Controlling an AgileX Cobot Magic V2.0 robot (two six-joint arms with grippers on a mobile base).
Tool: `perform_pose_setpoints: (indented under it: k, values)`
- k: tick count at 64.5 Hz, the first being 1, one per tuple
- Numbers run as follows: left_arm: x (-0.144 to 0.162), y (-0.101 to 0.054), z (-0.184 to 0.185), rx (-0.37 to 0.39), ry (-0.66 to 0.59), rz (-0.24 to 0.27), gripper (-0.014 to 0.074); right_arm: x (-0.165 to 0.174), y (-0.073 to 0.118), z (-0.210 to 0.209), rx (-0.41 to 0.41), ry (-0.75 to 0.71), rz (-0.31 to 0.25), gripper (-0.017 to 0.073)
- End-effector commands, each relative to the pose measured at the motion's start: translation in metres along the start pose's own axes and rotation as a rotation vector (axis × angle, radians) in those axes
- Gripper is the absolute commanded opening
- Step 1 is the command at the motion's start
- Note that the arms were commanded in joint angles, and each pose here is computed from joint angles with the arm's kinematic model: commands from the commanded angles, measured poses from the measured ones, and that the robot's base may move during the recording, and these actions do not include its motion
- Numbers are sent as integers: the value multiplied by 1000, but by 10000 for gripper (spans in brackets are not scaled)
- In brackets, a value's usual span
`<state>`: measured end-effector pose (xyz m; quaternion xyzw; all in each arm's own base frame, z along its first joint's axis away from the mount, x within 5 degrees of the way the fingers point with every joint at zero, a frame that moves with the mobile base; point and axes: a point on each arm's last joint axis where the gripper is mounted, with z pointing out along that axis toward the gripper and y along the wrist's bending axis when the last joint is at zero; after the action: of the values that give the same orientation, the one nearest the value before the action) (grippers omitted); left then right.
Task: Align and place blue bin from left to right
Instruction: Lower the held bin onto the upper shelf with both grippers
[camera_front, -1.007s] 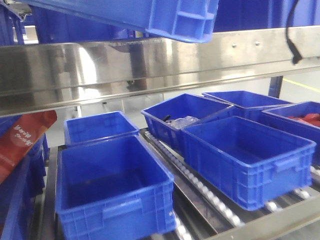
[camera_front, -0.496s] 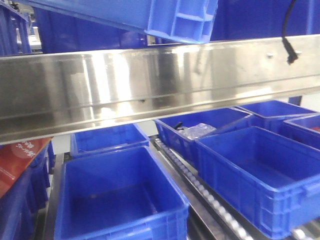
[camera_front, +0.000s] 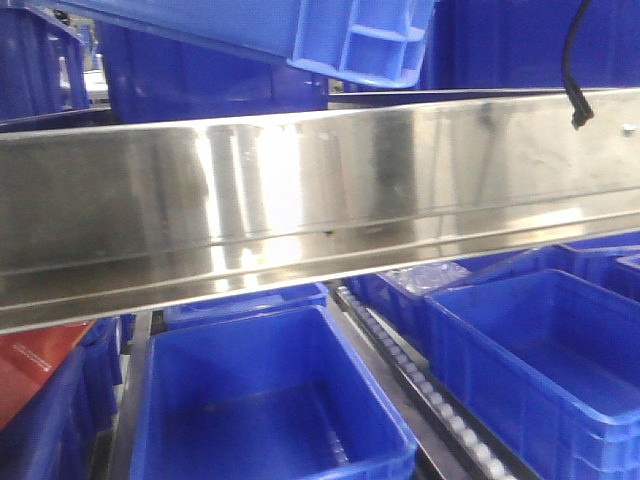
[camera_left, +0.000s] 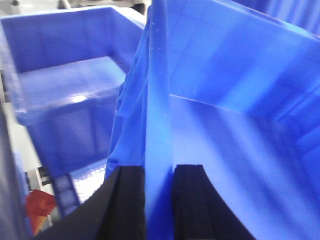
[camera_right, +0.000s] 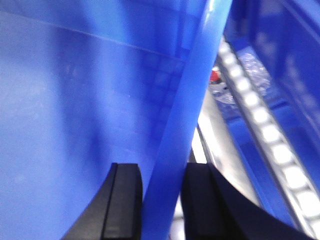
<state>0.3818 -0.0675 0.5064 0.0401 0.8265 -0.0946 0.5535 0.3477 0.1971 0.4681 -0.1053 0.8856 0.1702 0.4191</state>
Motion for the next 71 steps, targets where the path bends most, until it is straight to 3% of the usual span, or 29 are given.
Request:
perform_pose_setpoints:
  k: [1,71]
  values:
    - [-18,-3,-14,21,-150,-6,-111,-11,4,-14,-27,-106,-38,-152]
    - [-18,-3,-14,21,-150,-6,-111,-11,4,-14,-27,-106,-38,-152]
